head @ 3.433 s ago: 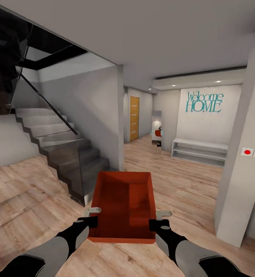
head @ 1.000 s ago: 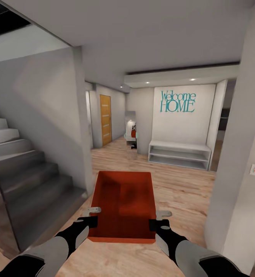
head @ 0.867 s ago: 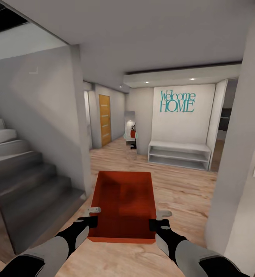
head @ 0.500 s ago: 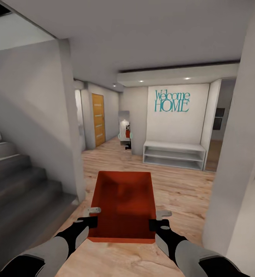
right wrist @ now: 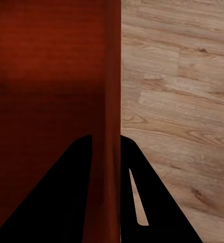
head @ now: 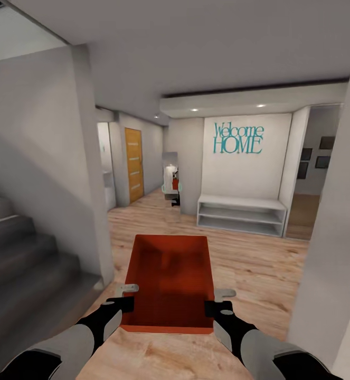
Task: Move the two storage containers from the living room to the garage. In the garage, place one container on the floor and stack the other container on top of it (either order is fine).
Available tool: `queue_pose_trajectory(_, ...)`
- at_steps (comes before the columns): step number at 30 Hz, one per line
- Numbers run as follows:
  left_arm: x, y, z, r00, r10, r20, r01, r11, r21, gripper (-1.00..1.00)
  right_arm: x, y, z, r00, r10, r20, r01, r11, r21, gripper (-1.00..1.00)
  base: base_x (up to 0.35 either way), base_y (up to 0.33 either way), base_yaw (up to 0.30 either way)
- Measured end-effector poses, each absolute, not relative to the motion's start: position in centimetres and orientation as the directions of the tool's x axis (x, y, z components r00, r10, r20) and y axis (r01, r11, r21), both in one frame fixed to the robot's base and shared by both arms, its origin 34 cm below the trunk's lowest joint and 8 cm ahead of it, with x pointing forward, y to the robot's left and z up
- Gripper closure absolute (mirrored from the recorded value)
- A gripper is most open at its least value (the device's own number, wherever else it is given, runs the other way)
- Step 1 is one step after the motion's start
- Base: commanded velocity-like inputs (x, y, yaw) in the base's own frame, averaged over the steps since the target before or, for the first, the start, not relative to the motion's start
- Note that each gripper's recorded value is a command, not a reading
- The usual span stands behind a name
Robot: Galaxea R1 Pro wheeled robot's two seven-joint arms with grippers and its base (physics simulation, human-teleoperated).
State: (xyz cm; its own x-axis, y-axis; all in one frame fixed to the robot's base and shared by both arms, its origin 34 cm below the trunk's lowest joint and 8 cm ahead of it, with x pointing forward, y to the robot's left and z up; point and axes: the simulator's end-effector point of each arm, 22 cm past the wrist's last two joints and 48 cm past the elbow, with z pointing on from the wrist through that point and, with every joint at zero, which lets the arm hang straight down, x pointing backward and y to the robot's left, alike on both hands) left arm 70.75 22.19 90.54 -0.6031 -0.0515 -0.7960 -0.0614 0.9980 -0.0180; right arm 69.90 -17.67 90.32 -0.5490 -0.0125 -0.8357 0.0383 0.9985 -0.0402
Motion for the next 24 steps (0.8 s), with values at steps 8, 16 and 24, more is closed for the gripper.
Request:
queue_pose_trajectory(8, 70.75, 22.19, 90.54, -0.603, -0.051, -0.796, -0.061, 0.998, -0.018, 1.00, 69.90, -17.67, 90.33, -0.549, -0.013, -0.836, 0.038, 0.998, -0.040, 1.00, 0.322, 0.000, 0.000)
queue_pose_trajectory(16, 70.75, 22.19, 90.54, -0.603, -0.052, -0.796, -0.061, 0.998, -0.018, 1.00, 69.90, -17.67, 90.33, -0.549, -0.013, -0.836, 0.038, 0.998, -0.040, 1.00, 0.323, 0.000, 0.000)
queue_pose_trajectory(24, 70.75, 22.19, 90.54, -0.603, -0.052, -0.796, -0.061, 0.998, -0.018, 1.00, 69.90, -17.67, 90.33, -0.549, -0.013, -0.836, 0.038, 0.998, -0.040, 1.00, 0.323, 0.000, 0.000)
